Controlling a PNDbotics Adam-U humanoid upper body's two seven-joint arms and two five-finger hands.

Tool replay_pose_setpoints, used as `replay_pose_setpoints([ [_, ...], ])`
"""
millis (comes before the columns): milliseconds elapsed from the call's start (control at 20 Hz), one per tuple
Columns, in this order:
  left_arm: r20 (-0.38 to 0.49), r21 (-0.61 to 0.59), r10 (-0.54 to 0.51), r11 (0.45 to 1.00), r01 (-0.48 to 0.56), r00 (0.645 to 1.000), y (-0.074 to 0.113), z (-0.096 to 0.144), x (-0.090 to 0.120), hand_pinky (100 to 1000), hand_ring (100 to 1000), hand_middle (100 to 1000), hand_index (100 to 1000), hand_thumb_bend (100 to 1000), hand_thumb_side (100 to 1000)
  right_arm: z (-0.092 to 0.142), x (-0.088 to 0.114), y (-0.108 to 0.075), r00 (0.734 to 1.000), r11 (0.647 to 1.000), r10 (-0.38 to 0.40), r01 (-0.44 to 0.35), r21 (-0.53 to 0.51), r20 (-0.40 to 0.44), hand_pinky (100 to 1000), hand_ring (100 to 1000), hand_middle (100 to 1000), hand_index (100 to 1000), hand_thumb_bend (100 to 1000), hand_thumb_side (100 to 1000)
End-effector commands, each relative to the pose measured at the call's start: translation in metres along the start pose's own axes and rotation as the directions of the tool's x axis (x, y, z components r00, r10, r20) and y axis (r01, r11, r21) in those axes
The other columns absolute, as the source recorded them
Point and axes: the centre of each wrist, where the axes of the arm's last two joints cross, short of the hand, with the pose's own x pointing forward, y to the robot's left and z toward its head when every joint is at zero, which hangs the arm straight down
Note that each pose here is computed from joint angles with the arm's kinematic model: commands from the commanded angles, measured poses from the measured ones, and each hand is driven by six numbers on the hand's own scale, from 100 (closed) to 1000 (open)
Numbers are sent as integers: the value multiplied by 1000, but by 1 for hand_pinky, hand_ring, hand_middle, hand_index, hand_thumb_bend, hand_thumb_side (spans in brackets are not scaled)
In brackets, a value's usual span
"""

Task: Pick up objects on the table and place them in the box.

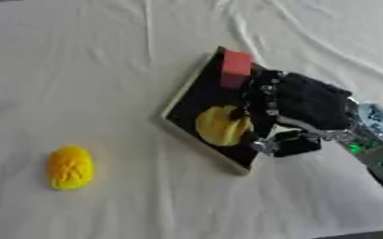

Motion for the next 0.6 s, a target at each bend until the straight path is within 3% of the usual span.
replay_pose_setpoints([
  [50, 25, -7, -1, 1000, 1, 1000, 3, -5, 5, 750, 739, 683, 903, 100, 569, 3, -3, -3, 997, 996, 73, -71, 49, -25, 865, 885, 800, 908, 100, 337],
  [300, 22, -8, 0, 1000, 1, 1000, 3, -4, 5, 750, 739, 684, 904, 100, 570, 5, 1, -6, 993, 989, 121, -120, 90, -6, 928, 961, 878, 960, 100, 308],
  [600, 20, -17, 3, 1000, -2, 1000, 2, -4, 5, 749, 739, 684, 904, 100, 570, 7, 5, -28, 995, 995, 92, -92, -23, -25, 918, 946, 853, 943, 100, 242],
])
